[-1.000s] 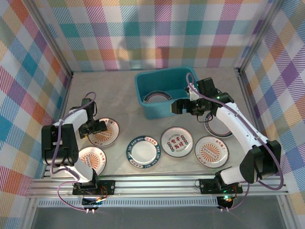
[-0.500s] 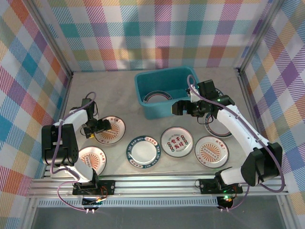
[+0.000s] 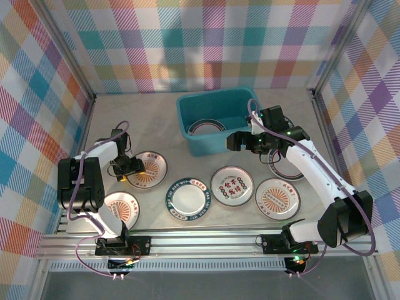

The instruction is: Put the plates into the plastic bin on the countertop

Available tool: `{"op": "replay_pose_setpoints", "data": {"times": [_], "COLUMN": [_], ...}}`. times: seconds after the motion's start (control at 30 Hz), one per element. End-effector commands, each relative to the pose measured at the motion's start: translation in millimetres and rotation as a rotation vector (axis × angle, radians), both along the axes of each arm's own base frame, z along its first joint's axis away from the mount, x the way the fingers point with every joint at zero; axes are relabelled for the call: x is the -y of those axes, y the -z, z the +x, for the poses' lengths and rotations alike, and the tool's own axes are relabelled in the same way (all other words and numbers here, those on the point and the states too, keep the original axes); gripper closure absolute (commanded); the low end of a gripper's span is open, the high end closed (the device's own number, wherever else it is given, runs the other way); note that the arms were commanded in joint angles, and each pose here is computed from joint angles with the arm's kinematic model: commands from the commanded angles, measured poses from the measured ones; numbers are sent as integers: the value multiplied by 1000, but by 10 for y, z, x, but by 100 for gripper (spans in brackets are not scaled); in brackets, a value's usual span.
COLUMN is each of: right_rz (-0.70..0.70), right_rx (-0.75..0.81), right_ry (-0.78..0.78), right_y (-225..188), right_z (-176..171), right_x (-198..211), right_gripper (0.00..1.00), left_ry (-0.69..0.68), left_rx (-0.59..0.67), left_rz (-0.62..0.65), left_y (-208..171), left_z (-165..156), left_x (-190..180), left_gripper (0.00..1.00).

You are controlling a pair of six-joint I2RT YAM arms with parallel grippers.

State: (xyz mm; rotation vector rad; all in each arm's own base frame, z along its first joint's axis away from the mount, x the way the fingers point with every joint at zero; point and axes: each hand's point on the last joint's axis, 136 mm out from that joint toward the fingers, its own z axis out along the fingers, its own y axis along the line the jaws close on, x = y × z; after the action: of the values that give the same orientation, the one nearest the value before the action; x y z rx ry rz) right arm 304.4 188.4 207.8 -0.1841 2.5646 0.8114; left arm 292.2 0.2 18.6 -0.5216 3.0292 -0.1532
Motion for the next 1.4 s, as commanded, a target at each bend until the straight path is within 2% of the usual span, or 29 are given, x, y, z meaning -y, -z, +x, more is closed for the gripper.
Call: {"op": "replay_pose_setpoints", "data": {"times": [0.0, 0.13, 0.47, 0.63, 1.1, 1.3, 1.37], "right_rz": [10, 13, 18, 27, 94, 157, 204], "right_rx": [24, 24, 28, 23, 19, 24, -1], "right_ry": [11, 14, 22, 33, -8, -60, -99], "right_y": [-54, -62, -103, -142, -491, -647, -687], "right_z": [-4, -1, -3, -23, -67, -56, -49], "right_x": [6, 3, 11, 15, -113, -260, -365], "right_gripper": [1, 1, 1, 1, 0, 2, 3], "left_ry": [10, 10, 8, -5, -34, -44, -48], "left_rx": [-52, -52, -21, 72, 335, 497, 567], "left_rz": [-57, -65, -93, -114, -172, -189, -230], "left_y": [150, 135, -12, -306, -1168, -1786, -2057], "left_z": [-78, -77, -59, 5, 169, 199, 236], "left_x": [124, 140, 200, 239, 327, 342, 402], "left_gripper": [40, 58, 88, 100, 100, 100, 100]}}
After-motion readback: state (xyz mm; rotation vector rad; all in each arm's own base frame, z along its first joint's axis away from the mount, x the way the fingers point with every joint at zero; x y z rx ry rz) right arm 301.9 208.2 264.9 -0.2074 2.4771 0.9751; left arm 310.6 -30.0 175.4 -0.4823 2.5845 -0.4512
